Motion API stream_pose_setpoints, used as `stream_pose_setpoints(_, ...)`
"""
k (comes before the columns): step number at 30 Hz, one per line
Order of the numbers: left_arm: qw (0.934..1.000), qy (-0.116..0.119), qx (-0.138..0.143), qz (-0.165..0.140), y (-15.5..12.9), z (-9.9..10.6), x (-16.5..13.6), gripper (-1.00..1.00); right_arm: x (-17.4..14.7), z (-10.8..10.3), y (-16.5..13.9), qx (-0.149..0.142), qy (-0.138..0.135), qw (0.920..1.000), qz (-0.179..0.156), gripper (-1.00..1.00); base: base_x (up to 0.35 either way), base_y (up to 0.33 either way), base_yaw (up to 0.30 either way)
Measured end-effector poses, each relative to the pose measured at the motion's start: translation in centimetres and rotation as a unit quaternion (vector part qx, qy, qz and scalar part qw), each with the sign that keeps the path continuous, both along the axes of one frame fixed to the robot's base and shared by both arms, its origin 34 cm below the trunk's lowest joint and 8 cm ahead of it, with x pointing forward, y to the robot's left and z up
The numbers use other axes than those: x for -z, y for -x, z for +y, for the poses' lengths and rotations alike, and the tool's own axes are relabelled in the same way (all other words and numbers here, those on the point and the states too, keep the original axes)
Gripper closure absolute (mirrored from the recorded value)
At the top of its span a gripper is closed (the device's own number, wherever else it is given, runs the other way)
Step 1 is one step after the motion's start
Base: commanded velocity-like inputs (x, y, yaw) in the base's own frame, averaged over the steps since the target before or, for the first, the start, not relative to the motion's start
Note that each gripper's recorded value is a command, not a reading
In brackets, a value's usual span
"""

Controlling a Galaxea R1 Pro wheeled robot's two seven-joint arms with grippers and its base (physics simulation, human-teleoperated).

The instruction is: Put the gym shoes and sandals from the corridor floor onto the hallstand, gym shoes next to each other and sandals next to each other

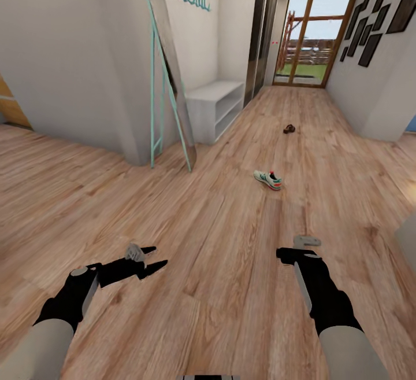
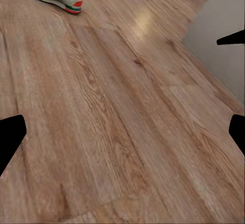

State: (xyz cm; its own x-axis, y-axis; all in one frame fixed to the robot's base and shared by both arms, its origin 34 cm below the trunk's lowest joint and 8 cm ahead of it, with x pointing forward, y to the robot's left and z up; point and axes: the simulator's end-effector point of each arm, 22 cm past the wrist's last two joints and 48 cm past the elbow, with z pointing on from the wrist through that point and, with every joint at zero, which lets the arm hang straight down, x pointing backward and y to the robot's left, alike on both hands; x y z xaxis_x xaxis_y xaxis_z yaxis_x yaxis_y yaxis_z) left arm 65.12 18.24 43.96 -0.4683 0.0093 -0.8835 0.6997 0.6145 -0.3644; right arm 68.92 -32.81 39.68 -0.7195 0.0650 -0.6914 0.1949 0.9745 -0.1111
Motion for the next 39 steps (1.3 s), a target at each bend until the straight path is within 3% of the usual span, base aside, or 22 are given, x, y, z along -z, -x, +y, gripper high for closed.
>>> stream_pose_setpoints(4,0.9974,-0.002,-0.071,-0.006,-1.9,3.8,-0.2,-1.00,0.1,0.0,0.0,0.000,0.000,1.0000,0.001,-1.00,0.346,-0.098,0.000)
stream_pose_setpoints(5,0.9920,-0.014,-0.125,-0.007,-3.2,6.3,0.2,-1.00,0.2,0.0,0.1,0.000,0.000,1.0000,0.002,-1.00,0.346,-0.099,0.000)
stream_pose_setpoints(8,0.9841,-0.032,-0.175,-0.006,-4.4,8.3,0.7,-1.00,0.2,0.0,0.1,0.000,0.000,1.0000,0.003,-1.00,0.346,-0.100,0.000)
stream_pose_setpoints(11,0.9795,-0.039,-0.198,-0.005,-4.9,9.0,1.0,-1.00,0.3,0.0,0.1,0.000,0.000,1.0000,0.003,-1.00,0.346,-0.102,0.000)
stream_pose_setpoints(19,0.9742,-0.047,-0.221,-0.003,-5.3,9.7,1.3,-1.00,0.2,0.0,0.1,0.000,0.000,1.0000,0.002,-1.00,0.346,-0.112,0.000)
stream_pose_setpoints(39,0.9733,-0.048,-0.225,-0.002,-5.4,9.9,1.4,-1.00,0.0,0.0,0.0,-0.001,0.001,1.0000,0.000,-1.00,0.316,-0.215,0.000)
